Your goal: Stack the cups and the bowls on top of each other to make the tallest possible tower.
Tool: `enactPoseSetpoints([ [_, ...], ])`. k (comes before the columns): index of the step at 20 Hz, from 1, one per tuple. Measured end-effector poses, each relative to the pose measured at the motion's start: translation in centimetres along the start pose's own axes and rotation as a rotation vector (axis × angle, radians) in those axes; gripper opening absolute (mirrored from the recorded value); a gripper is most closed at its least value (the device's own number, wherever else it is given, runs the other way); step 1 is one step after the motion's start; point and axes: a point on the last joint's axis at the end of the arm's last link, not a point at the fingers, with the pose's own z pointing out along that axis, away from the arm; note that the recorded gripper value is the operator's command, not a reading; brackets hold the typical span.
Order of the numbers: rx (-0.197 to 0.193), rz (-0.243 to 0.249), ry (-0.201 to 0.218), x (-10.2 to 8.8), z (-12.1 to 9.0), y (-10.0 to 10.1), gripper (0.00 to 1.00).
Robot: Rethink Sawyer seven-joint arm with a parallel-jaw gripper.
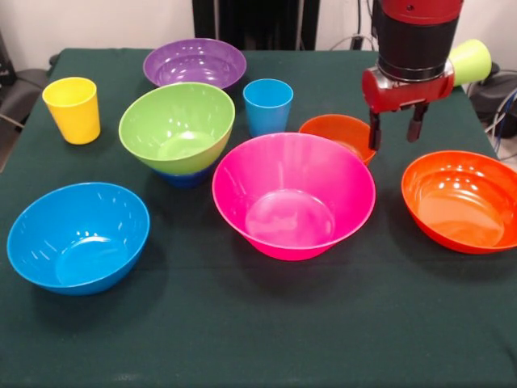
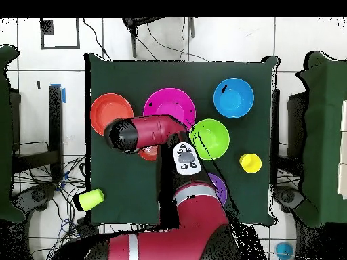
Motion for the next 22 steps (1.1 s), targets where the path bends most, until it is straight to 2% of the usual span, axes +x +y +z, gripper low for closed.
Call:
enactPoseSetpoints([
  [8, 0.002, 0.031, 0.009, 0.1, 0.0, 1.3, 1.00],
  [12, 0.009, 0.081, 0.008, 0.4, 0.0, 1.6, 1.00],
  [18, 0.044, 0.192, -0.047, 0.8, 0.0, 2.1, 1.00],
  [22, 0.072, 0.317, -0.117, 0.7, 0.1, 3.1, 1.00],
])
